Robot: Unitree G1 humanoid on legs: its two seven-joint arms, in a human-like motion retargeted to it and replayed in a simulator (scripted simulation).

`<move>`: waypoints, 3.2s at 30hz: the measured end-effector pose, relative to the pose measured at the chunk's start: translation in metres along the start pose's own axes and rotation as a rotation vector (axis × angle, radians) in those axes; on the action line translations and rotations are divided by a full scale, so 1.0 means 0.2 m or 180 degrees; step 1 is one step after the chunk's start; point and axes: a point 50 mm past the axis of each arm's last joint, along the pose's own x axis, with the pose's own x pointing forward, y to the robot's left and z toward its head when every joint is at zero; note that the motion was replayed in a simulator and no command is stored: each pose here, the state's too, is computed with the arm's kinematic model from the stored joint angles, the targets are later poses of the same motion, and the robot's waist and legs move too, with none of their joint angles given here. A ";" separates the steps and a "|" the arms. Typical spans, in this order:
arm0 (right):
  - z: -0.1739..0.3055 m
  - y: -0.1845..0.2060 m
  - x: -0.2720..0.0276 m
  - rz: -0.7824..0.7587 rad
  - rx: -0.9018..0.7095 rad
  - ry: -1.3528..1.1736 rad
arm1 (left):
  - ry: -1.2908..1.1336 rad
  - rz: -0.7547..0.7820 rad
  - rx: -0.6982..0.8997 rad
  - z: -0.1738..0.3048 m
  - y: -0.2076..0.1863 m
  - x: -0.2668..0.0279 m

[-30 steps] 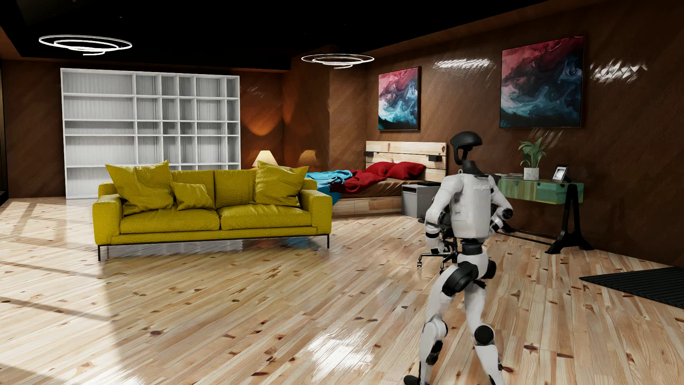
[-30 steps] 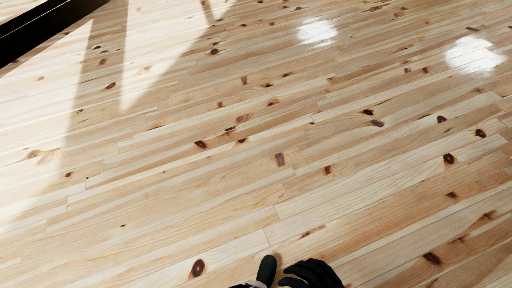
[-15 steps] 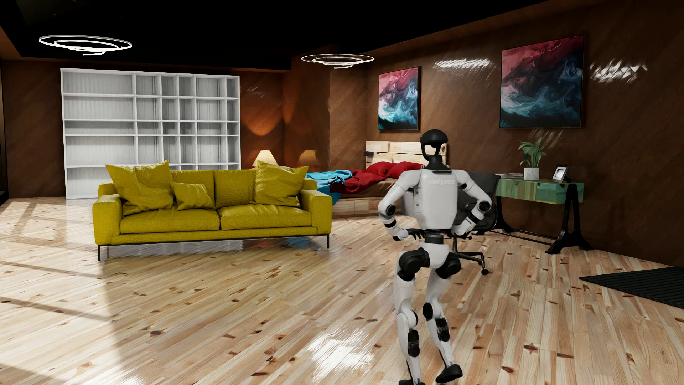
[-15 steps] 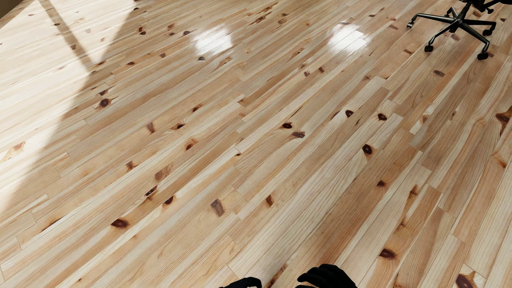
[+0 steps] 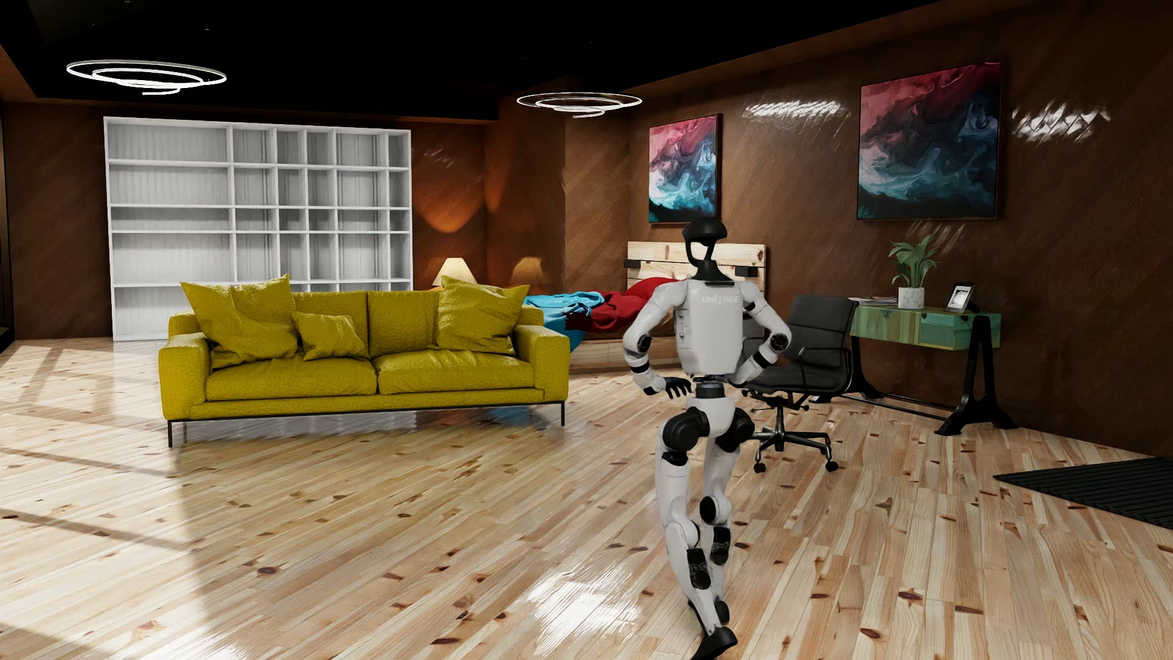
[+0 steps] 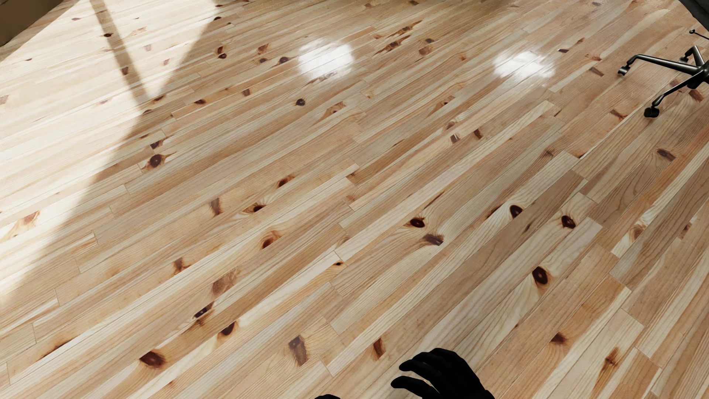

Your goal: Walk to the sofa

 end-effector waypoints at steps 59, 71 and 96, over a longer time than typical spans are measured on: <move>0.05 0.05 0.01 -0.0094 0.0329 0.0220 | -0.0069 0.0395 0.0535 -0.09 0.05 0.01; -0.07 0.07 -0.14 0.0567 0.0057 0.0201 | -0.0021 0.0668 0.0536 -0.06 0.07 0.09; -0.01 0.00 0.05 -0.0218 0.0031 0.0002 | -0.0238 0.0298 0.0224 -0.05 -0.02 0.03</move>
